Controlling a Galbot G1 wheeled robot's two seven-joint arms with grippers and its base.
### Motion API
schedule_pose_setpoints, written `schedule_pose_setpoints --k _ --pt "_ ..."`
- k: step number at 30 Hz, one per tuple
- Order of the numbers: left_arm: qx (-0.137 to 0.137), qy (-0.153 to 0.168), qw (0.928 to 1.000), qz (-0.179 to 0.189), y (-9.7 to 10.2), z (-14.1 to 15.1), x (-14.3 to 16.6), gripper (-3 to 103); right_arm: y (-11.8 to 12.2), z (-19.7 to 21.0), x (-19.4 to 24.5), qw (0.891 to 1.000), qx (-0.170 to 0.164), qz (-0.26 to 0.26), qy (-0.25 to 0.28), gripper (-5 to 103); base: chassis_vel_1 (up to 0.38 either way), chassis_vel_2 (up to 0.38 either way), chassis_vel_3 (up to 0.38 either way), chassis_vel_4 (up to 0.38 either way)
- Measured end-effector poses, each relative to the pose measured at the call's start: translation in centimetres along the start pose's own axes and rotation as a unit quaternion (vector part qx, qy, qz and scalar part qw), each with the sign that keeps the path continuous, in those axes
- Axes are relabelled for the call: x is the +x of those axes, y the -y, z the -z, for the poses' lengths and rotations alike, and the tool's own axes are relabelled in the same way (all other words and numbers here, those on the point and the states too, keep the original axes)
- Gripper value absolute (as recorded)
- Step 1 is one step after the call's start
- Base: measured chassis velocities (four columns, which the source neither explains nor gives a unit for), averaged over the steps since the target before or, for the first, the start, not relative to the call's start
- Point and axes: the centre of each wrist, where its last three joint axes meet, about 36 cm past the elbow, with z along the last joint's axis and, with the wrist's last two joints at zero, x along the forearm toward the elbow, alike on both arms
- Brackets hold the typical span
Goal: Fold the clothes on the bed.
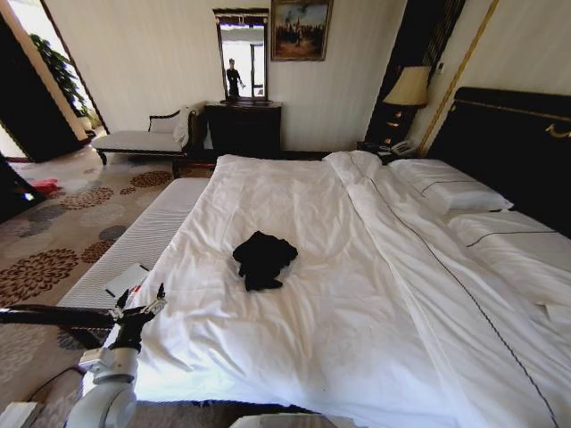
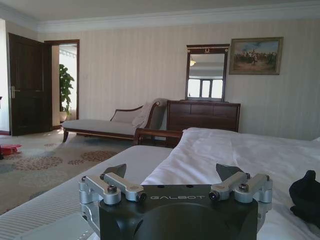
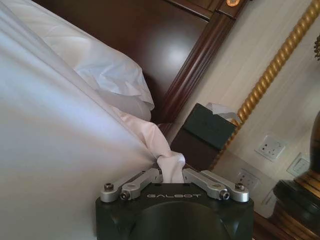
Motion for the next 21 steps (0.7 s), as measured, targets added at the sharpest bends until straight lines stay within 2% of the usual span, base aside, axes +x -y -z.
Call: schedule_pose_setpoints --k 6,13,18,19,20,21 --pt "0.004 0.003 1.0 -0.001 0.3 -0.2 -0.4 100 1.3 -0.5 -0.5 1.0 0.003 -0.011 0.002 3 0.0 0.0 0.0 0.0" --pt "0.003 0.003 1.0 -0.003 0.3 -0.2 -0.7 100 -0.1 0.1 -0.7 1.0 0.001 -0.007 0.007 3 0.0 0.0 0.0 0.0" --pt "0.0 -0.002 1.0 -0.001 0.1 -0.4 -0.4 100 0.0 -0.5 -0.2 1.0 0.007 -0.006 -0.006 1 0.0 0.0 0.0 0.0" --pt "-0.003 -0.007 1.0 0.0 -0.2 -0.7 0.1 100 0.3 -1.2 0.8 1.0 -0.002 -0.006 -0.013 11 0.0 0.0 0.0 0.0" --pt "-0.005 -0.009 0.9999 -0.001 -0.3 -0.8 0.2 100 0.6 -1.3 1.2 1.0 -0.009 0.0 -0.01 16 0.0 0.0 0.0 0.0" --pt "-0.005 -0.009 0.9999 -0.001 -0.3 -0.8 0.2 100 0.6 -1.3 1.2 1.0 -0.009 0.0 -0.01 16 0.0 0.0 0.0 0.0"
